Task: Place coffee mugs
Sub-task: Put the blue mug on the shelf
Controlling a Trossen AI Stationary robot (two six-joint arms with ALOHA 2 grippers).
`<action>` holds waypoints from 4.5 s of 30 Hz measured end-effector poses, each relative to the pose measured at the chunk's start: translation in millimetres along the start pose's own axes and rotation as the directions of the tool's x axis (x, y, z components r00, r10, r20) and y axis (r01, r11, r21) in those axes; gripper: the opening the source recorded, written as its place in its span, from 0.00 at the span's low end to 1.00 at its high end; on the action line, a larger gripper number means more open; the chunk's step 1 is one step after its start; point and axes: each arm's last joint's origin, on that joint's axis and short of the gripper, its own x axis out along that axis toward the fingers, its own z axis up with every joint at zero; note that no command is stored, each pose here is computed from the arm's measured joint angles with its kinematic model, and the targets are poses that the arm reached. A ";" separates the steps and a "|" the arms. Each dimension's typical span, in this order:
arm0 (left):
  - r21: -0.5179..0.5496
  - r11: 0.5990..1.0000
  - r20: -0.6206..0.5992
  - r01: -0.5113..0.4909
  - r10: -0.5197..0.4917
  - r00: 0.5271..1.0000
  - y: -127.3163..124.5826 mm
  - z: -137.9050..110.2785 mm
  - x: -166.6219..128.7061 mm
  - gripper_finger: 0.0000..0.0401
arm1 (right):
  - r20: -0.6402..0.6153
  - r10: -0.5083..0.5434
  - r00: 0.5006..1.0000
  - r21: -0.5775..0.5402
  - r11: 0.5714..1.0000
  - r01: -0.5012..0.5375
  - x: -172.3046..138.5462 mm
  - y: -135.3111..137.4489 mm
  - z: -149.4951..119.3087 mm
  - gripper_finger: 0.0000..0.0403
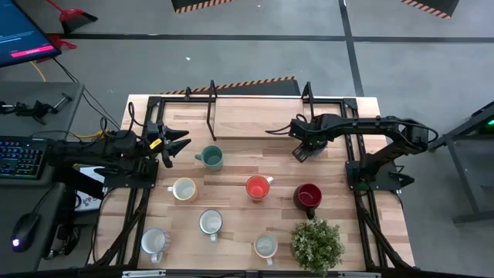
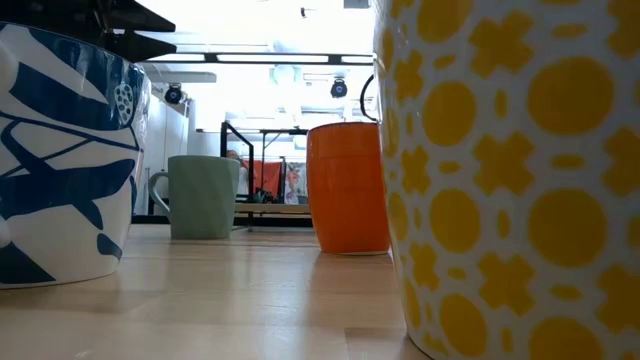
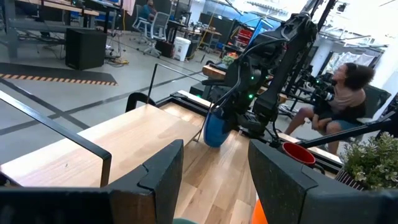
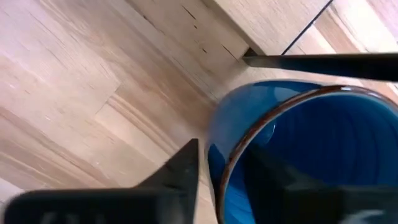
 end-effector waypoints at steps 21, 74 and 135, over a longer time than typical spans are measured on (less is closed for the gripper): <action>0.021 1.000 -0.004 0.001 -0.001 1.000 0.0 -0.4 0.1 0.43 | -0.034 0.167 0.985 -0.083 0.982 -0.170 -6.9 23.2 -11.2 0.00; 0.072 0.997 -0.016 -0.027 0.028 0.999 1.4 -2.4 0.1 0.43 | 0.002 0.195 0.981 -0.319 0.930 -0.184 -71.4 -63.8 197.7 0.00; 0.075 0.997 -0.056 -0.037 0.041 0.998 2.8 -6.5 -0.1 0.43 | 0.077 0.132 0.988 0.166 0.976 -0.143 -56.0 -51.3 202.4 0.00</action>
